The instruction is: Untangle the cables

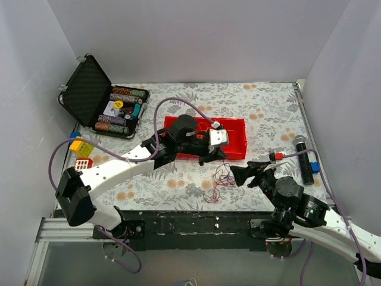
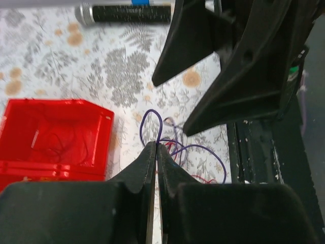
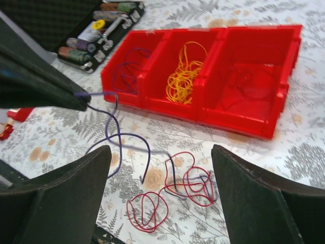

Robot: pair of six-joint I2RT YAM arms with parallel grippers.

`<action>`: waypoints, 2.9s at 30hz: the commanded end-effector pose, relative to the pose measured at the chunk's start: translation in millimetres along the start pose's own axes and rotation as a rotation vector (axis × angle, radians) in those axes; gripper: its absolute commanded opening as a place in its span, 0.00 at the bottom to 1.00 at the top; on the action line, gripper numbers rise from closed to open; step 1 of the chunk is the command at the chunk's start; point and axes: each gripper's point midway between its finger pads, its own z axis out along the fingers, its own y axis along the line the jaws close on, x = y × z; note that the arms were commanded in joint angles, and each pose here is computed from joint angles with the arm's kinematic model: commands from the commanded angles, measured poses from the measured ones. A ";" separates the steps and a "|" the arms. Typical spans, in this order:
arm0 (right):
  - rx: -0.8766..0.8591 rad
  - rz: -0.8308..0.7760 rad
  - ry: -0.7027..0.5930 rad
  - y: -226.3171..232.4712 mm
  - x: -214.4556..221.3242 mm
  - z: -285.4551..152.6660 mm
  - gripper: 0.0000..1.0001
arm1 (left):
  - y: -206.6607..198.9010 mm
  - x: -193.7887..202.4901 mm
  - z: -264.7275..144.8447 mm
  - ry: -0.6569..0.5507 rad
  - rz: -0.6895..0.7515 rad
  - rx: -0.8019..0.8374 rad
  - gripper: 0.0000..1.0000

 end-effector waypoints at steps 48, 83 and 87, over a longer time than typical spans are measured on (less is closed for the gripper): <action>-0.387 -0.062 0.025 91.1 -3.8 12.3 0.94 | -21.8 -406.4 -271.8 -0.930 0.648 -0.504 0.00; -0.263 -0.106 0.234 39.6 107.6 26.3 0.01 | 28.3 -421.7 -352.3 -1.051 0.856 -1.185 0.00; -0.214 -0.087 0.288 21.1 129.4 19.9 0.01 | 45.1 -426.0 -359.3 -1.042 0.812 -1.281 0.00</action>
